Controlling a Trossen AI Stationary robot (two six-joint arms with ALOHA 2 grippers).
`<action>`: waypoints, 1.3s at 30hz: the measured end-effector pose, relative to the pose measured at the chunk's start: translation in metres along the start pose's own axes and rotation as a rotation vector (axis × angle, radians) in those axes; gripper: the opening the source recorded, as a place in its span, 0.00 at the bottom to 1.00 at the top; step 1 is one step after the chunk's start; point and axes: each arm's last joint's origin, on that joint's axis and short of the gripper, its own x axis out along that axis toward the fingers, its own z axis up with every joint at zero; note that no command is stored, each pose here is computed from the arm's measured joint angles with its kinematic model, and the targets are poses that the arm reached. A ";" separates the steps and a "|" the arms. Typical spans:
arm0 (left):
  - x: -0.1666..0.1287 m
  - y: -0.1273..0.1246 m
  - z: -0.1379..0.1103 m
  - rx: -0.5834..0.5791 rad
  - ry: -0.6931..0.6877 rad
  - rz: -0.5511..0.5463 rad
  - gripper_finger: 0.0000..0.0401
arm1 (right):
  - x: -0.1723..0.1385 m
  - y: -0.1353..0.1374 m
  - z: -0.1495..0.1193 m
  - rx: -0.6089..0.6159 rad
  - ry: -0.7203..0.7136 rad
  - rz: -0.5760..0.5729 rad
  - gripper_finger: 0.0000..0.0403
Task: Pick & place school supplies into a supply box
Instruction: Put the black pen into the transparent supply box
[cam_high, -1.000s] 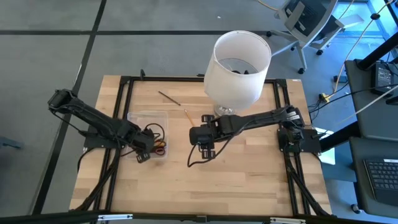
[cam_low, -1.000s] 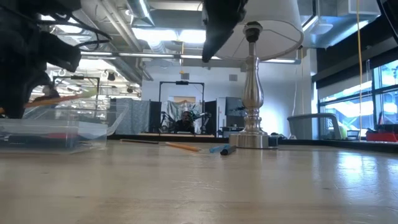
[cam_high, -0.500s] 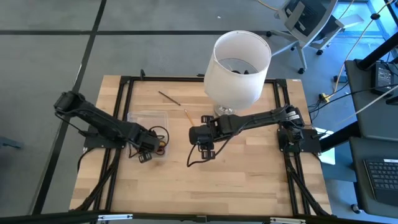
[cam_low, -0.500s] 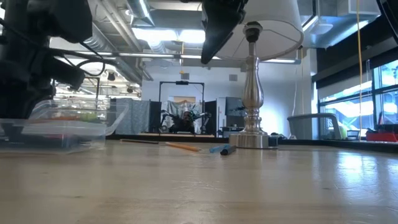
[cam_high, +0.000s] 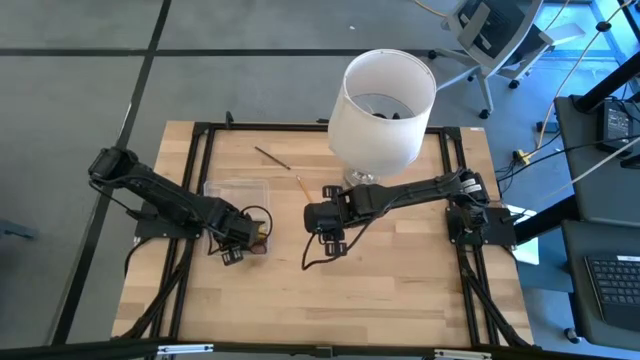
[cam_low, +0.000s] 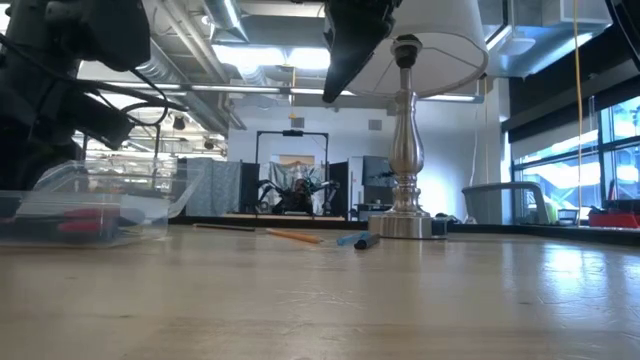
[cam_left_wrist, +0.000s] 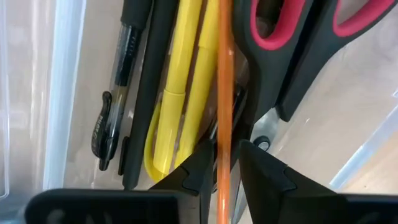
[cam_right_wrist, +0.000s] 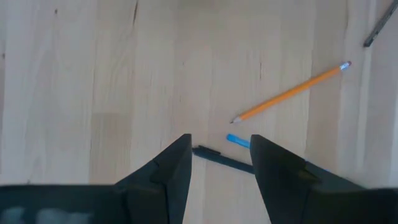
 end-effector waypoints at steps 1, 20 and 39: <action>-0.001 0.000 0.000 -0.002 0.000 0.000 0.18 | 0.000 0.000 0.000 0.016 0.004 0.000 0.41; -0.060 -0.031 0.028 0.145 -0.256 -0.117 0.19 | 0.055 -0.002 -0.036 0.653 0.130 -0.100 0.41; -0.067 -0.039 0.036 0.295 -0.367 -0.148 0.19 | 0.110 0.004 -0.070 0.995 0.002 -0.168 0.41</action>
